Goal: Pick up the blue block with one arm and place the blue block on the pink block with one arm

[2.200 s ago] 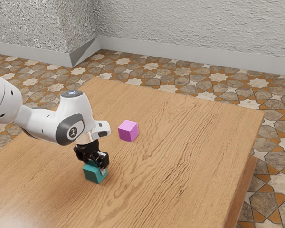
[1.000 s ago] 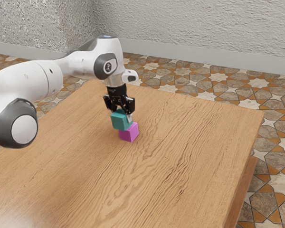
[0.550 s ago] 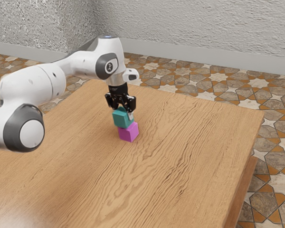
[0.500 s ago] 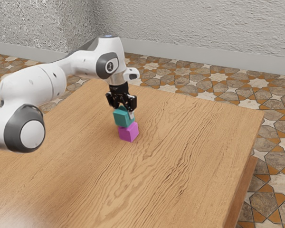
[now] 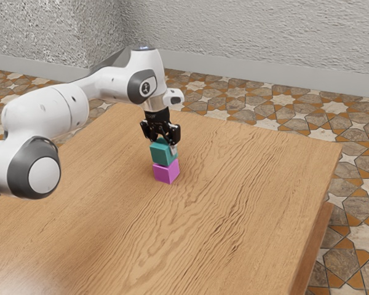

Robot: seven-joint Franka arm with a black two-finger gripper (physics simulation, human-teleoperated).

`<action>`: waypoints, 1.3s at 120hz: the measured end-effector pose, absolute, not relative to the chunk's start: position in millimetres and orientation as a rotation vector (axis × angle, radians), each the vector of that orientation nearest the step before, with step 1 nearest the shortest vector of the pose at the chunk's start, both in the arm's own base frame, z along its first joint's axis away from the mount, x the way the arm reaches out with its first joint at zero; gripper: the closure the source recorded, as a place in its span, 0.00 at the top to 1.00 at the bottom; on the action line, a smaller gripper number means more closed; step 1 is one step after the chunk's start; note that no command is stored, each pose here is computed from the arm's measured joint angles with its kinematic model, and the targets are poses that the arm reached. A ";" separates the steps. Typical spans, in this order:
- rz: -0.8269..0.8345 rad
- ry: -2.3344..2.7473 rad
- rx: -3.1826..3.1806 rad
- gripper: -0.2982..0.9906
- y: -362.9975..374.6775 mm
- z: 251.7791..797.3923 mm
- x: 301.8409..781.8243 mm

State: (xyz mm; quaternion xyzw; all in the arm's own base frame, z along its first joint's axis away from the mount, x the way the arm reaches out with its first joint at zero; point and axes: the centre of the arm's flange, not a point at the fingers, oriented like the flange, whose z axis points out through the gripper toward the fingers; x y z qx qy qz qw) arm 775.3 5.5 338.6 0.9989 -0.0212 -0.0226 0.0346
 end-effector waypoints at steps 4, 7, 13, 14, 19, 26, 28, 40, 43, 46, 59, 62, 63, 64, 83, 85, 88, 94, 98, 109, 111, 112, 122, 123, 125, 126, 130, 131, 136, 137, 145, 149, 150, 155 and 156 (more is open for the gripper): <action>-0.070 -0.064 3.073 0.52 5.8 338.7 775.2; -0.070 -0.064 3.075 0.52 6.0 338.9 775.1; -0.070 -0.062 3.077 0.52 6.2 338.9 774.9; -0.071 -0.062 3.078 0.52 6.3 338.8 774.9; -0.071 -0.060 3.079 0.52 6.5 339.0 774.8; -0.069 -0.063 3.081 0.52 4.2 340.5 774.5; -0.068 -0.065 3.081 0.52 3.3 341.2 774.5; -0.065 -0.068 3.085 0.52 1.4 343.1 774.3; -0.064 -0.067 3.086 0.52 1.7 343.5 774.3; -0.064 -0.066 3.088 0.52 2.1 344.1 774.3; -0.064 -0.063 3.092 0.52 3.2 344.4 774.1; -0.065 -0.062 3.092 0.52 3.3 344.1 774.1; -0.065 -0.062 3.092 0.52 3.3 344.0 774.1; -0.065 -0.062 3.092 0.52 3.4 343.9 774.1; -0.066 -0.059 3.093 0.52 3.5 343.1 774.1; -0.066 -0.059 3.093 0.52 3.5 343.1 774.1; -0.066 -0.059 3.093 0.52 3.5 343.0 774.1; -0.067 -0.059 3.093 0.52 3.4 342.7 774.0; -0.068 -0.058 3.093 0.52 3.4 342.5 774.0; -0.073 -0.058 3.093 0.52 3.1 340.6 773.5; -0.074 -0.058 3.093 0.52 3.1 340.3 773.5; -0.074 -0.058 3.093 0.52 3.1 340.2 773.4; -0.078 -0.057 3.093 0.52 2.9 339.0 773.1; -0.079 -0.057 3.093 0.52 2.9 338.9 773.0; -0.080 -0.057 3.093 0.52 2.8 338.6 772.9; -0.081 -0.057 3.093 0.52 2.8 338.3 772.8; -0.083 -0.057 3.093 0.52 2.7 337.8 772.7; -0.083 -0.057 3.093 0.52 2.7 337.7 772.7; -0.083 -0.058 3.093 0.52 2.2 337.5 772.6; -0.084 -0.058 3.093 0.52 2.1 337.4 772.6; -0.086 -0.059 3.093 0.52 1.5 336.8 772.4; -0.087 -0.059 3.093 0.52 1.4 336.5 772.3; -0.087 -0.059 3.093 0.52 1.3 336.3 772.3; -0.090 -0.058 3.091 0.55 1.1 335.2 772.1; -0.091 -0.058 3.091 0.55 1.1 335.0 772.0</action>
